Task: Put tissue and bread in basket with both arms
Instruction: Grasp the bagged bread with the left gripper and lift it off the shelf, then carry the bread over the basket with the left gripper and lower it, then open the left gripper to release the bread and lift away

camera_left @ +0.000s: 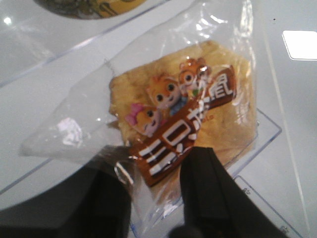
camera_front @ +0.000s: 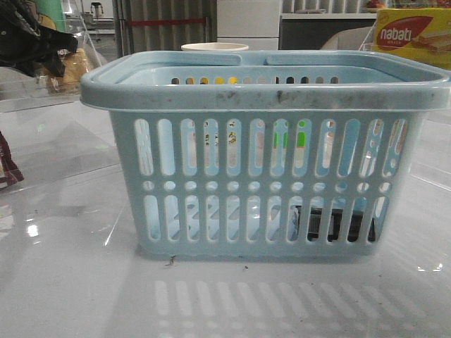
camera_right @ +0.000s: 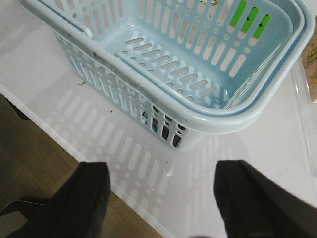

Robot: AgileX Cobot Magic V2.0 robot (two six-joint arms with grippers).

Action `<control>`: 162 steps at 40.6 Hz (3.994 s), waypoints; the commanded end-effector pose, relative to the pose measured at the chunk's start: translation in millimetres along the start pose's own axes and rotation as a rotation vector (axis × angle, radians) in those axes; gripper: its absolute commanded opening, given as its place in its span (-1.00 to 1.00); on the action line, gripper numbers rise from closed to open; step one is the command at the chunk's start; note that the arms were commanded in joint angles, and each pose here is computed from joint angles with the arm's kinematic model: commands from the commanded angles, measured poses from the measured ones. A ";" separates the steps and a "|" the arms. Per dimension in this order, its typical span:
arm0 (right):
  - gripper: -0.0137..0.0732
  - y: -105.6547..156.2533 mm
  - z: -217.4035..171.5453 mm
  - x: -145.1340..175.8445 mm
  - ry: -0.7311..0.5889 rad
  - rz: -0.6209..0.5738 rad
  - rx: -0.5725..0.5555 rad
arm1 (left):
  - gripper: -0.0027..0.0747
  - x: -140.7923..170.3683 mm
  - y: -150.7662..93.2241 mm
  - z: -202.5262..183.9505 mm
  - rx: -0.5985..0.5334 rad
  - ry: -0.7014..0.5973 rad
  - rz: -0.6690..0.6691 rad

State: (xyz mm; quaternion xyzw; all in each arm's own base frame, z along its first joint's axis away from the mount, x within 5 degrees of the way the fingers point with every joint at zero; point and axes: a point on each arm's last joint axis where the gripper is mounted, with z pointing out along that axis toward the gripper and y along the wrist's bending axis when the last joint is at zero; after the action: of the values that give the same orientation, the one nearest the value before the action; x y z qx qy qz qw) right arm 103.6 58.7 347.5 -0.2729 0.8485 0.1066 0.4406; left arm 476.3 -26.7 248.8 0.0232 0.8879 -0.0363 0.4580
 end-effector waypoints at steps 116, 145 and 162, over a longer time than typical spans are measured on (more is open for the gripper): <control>0.56 -1.8 -6.5 -12.2 -0.092 -0.011 0.020 | -0.70 3.5 -234.1 -162.7 0.563 0.075 0.675; 0.56 -1.8 -6.5 -12.2 -0.092 -0.011 0.020 | 0.27 21.7 -241.4 -131.8 0.560 0.149 0.684; 0.56 -1.8 -6.5 -12.2 -0.092 -0.011 0.020 | 0.27 17.2 -240.8 -136.3 0.558 0.128 0.682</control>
State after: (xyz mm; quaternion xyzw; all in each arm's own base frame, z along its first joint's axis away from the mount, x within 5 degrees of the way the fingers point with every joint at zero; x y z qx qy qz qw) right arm 103.6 58.7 347.5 -0.2729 0.8485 0.1066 0.4406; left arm 344.1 -255.1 282.4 0.4502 0.8354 -0.1060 0.2969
